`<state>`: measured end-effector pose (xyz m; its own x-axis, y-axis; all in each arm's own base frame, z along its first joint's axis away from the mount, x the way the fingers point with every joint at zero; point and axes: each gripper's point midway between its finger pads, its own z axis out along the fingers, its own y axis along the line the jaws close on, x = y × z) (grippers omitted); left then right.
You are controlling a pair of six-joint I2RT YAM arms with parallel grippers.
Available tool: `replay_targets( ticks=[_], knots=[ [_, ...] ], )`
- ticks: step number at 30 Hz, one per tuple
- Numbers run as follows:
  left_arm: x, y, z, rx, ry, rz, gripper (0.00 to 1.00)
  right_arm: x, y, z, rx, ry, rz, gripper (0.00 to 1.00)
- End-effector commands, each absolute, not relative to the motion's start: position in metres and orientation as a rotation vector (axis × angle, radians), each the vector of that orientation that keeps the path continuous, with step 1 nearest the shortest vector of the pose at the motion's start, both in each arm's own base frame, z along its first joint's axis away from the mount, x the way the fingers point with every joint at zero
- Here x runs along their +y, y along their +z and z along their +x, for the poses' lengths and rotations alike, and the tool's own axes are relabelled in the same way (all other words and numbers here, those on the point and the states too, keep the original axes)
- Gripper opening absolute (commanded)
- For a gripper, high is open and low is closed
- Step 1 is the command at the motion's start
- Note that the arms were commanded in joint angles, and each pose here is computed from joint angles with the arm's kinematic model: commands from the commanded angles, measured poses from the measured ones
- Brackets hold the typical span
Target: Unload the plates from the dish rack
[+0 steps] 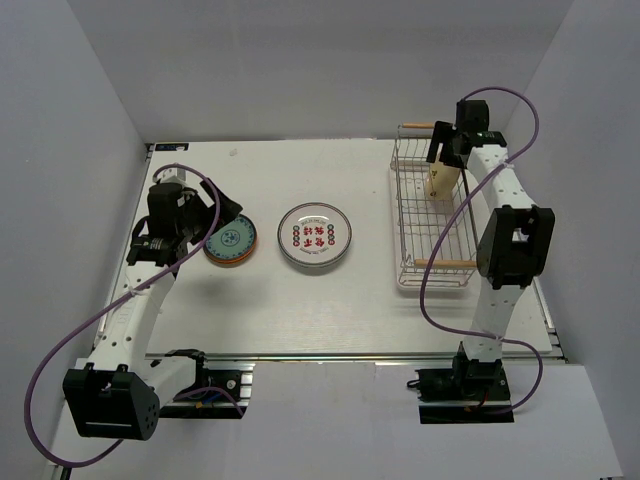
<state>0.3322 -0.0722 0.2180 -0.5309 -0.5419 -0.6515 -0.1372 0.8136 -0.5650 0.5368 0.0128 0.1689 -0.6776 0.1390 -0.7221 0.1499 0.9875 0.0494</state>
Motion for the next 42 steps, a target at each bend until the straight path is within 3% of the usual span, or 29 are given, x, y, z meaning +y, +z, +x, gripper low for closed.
replay_targets(
  ticks=[1,7,11,19,24,33,42],
  knots=[
    [-0.069,0.23,0.331,2.063,-0.551,-0.48,0.98,0.017,0.182,0.554,2.273,0.032,0.177,0.84],
    [-0.072,0.228,0.331,2.075,-0.564,-0.471,0.98,0.01,0.178,0.559,2.268,0.002,0.195,0.68],
    [-0.072,0.228,0.33,2.073,-0.566,-0.464,0.98,0.001,0.172,0.559,2.277,-0.033,0.223,0.49],
    [-0.078,0.238,0.332,2.044,-0.603,-0.425,0.98,-0.012,0.185,0.558,2.242,-0.109,0.229,0.26],
    [-0.083,0.238,0.332,2.05,-0.638,-0.403,0.98,-0.012,0.201,0.559,2.208,-0.123,0.16,0.05],
    [-0.09,0.256,0.33,2.005,-0.69,-0.359,0.98,-0.019,0.268,0.545,2.096,-0.192,0.05,0.0],
    [-0.101,0.261,0.323,2.012,-0.756,-0.302,0.98,-0.019,0.34,0.489,1.982,-0.19,0.026,0.0]
  ],
)
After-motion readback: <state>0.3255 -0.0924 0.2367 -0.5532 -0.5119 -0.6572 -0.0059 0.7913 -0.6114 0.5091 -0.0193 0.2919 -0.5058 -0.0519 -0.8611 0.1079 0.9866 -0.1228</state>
